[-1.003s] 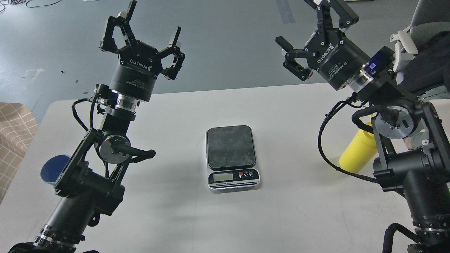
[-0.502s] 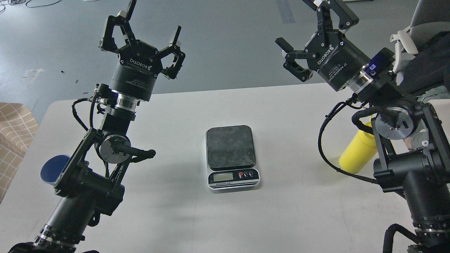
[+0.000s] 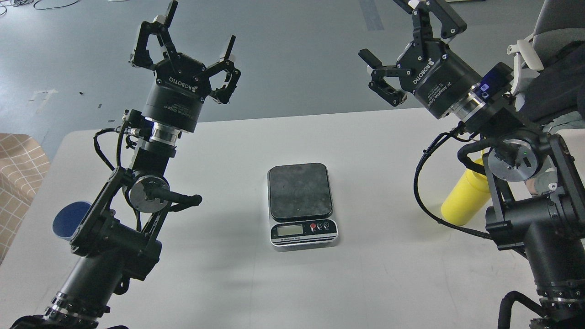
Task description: Pour seasoning into cup on scale with both arms
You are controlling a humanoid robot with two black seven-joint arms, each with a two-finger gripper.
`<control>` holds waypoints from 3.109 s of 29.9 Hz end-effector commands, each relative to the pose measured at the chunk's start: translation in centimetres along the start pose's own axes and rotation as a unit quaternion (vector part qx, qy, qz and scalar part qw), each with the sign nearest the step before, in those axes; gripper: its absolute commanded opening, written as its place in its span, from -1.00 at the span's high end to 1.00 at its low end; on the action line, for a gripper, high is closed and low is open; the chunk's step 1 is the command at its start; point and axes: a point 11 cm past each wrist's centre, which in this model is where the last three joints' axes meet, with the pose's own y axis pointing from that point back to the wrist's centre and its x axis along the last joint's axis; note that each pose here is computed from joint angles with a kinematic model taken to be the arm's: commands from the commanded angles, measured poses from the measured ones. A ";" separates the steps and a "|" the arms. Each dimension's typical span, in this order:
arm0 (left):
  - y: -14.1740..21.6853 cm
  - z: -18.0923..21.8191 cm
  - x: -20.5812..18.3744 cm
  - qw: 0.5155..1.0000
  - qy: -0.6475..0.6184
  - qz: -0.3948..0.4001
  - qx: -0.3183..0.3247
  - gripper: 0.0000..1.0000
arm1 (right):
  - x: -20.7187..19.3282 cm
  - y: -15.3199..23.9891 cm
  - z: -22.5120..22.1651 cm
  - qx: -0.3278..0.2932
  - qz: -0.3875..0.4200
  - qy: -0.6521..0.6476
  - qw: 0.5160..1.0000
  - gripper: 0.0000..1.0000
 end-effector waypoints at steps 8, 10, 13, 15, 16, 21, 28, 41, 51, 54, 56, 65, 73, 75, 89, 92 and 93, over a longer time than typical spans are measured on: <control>-0.9 3.1 0.3 0.998 -0.050 -0.029 0.007 -0.97 | 0.2 0.4 0.3 -0.002 0.004 -0.003 1.000 -1.00; -1.5 4.7 0.4 0.996 -0.079 -0.041 0.013 -0.97 | 0.2 0.4 0.4 -0.003 0.004 -0.003 1.000 -1.00; -1.9 5.8 0.5 0.988 -0.135 -0.060 0.041 -0.97 | 0.2 0.4 0.4 -0.004 0.004 -0.003 1.000 -1.00; -2.4 6.3 0.1 0.971 -0.209 -0.089 0.080 -0.97 | 0.2 0.4 0.4 -0.004 0.004 -0.003 1.000 -1.00; -2.7 6.7 -0.1 0.954 -0.261 -0.108 0.102 -0.97 | 0.2 0.4 0.4 -0.004 0.004 -0.003 1.000 -1.00; -2.3 8.3 0.5 0.893 -0.393 -0.148 0.165 -0.97 | 0.3 0.5 0.6 -0.004 0.006 -0.005 1.000 -1.00; -0.2 12.1 2.9 0.837 -0.489 -0.124 0.213 -0.97 | 0.4 0.7 0.6 -0.002 0.008 -0.006 1.000 -1.00; 7.6 21.2 7.0 0.660 -0.672 -0.101 0.320 -0.97 | 0.4 0.8 0.5 -0.001 0.009 -0.007 1.000 -1.00; 14.9 25.4 10.2 0.579 -0.696 -0.034 0.425 -0.97 | 0.6 1.1 0.9 -0.003 0.014 -0.010 1.000 -1.00; 18.4 26.0 11.2 0.556 -0.681 -0.019 0.477 -0.97 | 0.8 1.2 1.0 -0.004 0.016 -0.012 1.000 -1.00; 21.5 26.1 12.3 0.541 -0.671 0.002 0.507 -0.97 | 0.8 1.2 1.1 -0.005 0.017 -0.012 1.000 -1.00; 26.7 26.4 13.2 0.477 -0.713 0.031 0.513 -0.97 | 0.9 1.2 1.2 -0.006 0.019 -0.013 1.000 -1.00; 28.9 25.3 13.0 0.438 -0.750 0.025 0.495 -0.97 | 1.2 1.6 1.6 -0.011 0.025 -0.015 1.000 -1.00; 29.5 24.8 13.0 0.438 -0.743 0.018 0.505 -0.97 | 1.1 1.6 1.8 -0.012 0.024 -0.016 1.000 -1.00; 27.5 23.6 11.7 0.430 -0.715 -0.067 0.547 -0.96 | 1.1 1.9 1.9 -0.013 0.025 -0.017 0.999 -1.00; 26.1 23.5 11.7 0.441 -0.712 -0.072 0.542 -0.96 | 1.2 2.1 2.1 -0.014 0.027 -0.018 0.999 -1.00; 25.7 23.6 11.7 0.439 -0.715 -0.073 0.539 -0.96 | 1.2 2.1 2.1 -0.014 0.027 -0.019 0.999 -1.00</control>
